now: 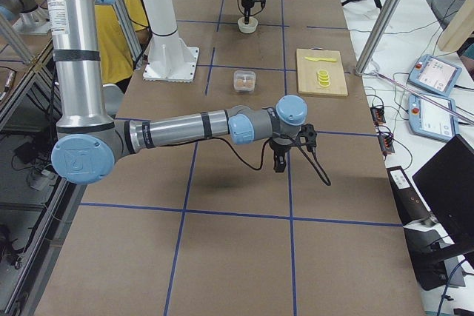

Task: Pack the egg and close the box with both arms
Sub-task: 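Carry the egg with the left gripper over the clear egg carton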

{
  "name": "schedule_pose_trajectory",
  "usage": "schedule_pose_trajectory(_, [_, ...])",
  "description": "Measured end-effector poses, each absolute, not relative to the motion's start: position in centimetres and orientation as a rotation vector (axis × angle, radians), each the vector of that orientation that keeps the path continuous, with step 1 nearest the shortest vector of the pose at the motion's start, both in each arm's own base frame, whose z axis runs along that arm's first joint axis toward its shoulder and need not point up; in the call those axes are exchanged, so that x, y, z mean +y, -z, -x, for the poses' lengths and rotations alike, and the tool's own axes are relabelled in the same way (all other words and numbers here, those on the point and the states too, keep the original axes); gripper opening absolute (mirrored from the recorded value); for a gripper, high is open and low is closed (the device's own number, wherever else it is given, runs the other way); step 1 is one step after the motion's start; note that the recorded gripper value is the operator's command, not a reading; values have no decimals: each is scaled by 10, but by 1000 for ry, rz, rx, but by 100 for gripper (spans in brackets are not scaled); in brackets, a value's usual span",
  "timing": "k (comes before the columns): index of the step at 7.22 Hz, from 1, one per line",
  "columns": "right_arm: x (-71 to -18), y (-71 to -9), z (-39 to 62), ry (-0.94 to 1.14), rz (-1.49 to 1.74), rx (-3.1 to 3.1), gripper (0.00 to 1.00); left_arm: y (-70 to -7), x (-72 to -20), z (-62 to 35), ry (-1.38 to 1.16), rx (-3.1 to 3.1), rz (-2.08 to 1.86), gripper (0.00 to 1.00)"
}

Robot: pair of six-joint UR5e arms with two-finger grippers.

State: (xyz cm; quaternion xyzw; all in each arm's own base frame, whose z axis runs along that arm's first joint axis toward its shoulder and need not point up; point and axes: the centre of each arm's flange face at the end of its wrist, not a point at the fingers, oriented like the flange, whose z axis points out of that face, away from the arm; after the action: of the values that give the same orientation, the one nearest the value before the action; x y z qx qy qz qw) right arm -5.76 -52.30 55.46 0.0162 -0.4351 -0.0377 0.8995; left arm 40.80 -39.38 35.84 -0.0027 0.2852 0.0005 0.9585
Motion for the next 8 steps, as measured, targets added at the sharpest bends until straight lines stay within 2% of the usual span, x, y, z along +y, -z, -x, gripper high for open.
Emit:
schedule_pose_trajectory(3, [-524, -553, 58, 80, -37, -901, 100, -277, -407, -423, 33, 649, -25, 0])
schedule_pose_trajectory(8, [-524, -552, 58, 82, -39, -902, 100, -170, -401, -534, -54, 974, -135, 0])
